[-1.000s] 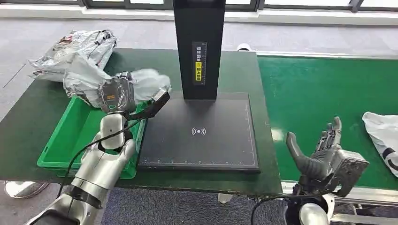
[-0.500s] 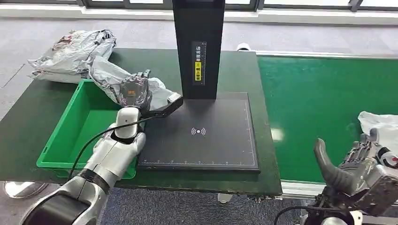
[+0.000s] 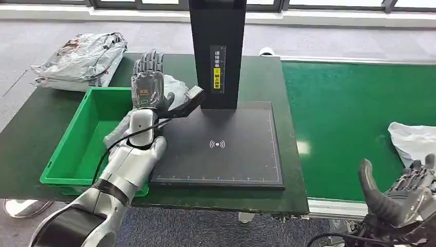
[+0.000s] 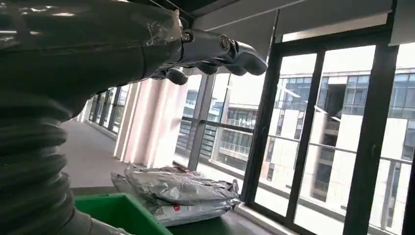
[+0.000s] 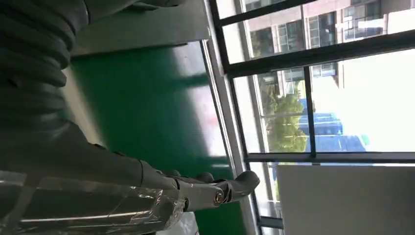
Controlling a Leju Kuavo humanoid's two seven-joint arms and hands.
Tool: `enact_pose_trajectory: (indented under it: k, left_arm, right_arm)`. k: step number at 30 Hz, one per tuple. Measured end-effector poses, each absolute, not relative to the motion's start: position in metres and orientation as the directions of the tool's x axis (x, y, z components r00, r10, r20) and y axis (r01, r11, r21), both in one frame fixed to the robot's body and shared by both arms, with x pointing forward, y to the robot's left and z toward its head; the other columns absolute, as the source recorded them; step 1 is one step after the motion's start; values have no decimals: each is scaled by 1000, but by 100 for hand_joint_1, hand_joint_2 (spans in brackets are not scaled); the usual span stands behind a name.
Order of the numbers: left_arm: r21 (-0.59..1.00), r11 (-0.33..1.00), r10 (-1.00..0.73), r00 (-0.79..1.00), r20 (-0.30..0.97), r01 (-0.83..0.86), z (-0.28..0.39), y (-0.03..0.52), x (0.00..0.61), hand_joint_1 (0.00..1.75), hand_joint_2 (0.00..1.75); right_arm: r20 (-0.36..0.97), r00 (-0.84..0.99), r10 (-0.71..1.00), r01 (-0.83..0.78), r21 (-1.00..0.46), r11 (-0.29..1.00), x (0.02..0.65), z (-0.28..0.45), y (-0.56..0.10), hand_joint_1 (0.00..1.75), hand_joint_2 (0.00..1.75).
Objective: Moved the parcel from conveyor to table for the left to box.
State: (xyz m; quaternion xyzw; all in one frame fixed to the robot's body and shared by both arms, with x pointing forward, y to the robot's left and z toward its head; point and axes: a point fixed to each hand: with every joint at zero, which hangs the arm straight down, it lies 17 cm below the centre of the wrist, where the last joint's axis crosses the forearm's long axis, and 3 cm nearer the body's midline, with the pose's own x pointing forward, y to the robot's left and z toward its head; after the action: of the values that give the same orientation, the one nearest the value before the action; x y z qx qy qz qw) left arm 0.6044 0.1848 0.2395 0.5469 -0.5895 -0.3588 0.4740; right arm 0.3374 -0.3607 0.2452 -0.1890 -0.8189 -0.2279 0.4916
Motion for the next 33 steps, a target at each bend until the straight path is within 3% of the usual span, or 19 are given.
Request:
enact_pose_trajectory:
  k: [29, 30, 33]
  left_arm:
    - [943, 165, -981, 49, 186, -290, 239, 179, 606, 0, 175]
    - [945, 166, -983, 30, 182, -283, 239, 175, 606, 0, 0]
    - [971, 196, -980, -73, 187, -136, 217, 144, 608, 0, 0]
  right_arm:
    - [896, -434, 95, 564, 187, 804, 327, 242, -370, 0, 175]
    - [895, -435, 97, 569, 190, 800, 326, 243, -371, 0, 175]
    - [895, -433, 104, 587, 192, 786, 321, 243, -378, 0, 175]
